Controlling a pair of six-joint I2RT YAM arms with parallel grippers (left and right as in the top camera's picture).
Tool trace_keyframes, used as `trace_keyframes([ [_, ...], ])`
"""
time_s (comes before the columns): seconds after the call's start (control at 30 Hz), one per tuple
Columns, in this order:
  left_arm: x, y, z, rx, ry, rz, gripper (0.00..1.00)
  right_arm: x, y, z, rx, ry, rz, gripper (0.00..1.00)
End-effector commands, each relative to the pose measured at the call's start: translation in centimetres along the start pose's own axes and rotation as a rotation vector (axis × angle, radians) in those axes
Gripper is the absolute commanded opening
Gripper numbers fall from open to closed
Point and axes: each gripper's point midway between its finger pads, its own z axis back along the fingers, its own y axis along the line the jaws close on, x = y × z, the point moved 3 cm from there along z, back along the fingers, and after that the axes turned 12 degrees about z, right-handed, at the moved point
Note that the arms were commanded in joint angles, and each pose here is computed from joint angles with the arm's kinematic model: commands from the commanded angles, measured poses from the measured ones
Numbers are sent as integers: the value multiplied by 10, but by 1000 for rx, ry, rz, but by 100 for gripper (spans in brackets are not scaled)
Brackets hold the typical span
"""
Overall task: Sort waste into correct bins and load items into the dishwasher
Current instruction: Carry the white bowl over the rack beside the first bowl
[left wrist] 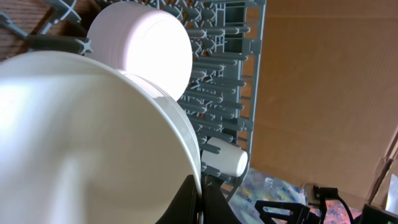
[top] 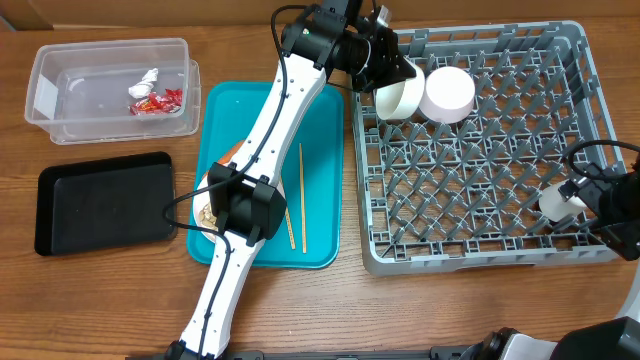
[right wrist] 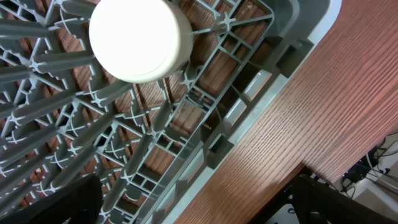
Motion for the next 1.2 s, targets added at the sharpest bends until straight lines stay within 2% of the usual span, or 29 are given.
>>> trace_keyframes([
  [0.0, 11, 2, 2, -9, -28, -37, 4, 3, 0, 11, 14, -42, -2, 100],
  [0.13, 4, -42, 6, -222, 53, -175, 4, 3, 0, 11, 14, -42, -2, 100],
  [0.23, 0, -63, 7, -297, 57, -240, 4, 3, 0, 11, 14, -42, -2, 100],
  [0.67, 2, -67, -25, -225, -93, -239, 4, 2, 0, 11, 13, -36, -2, 100],
  [0.87, -9, -67, -43, -215, -83, -248, 4, 1, 0, 11, 13, -33, -2, 100],
  [1.17, -13, -23, -67, -146, 25, -147, 4, 0, -1, 11, 11, -27, -1, 100],
])
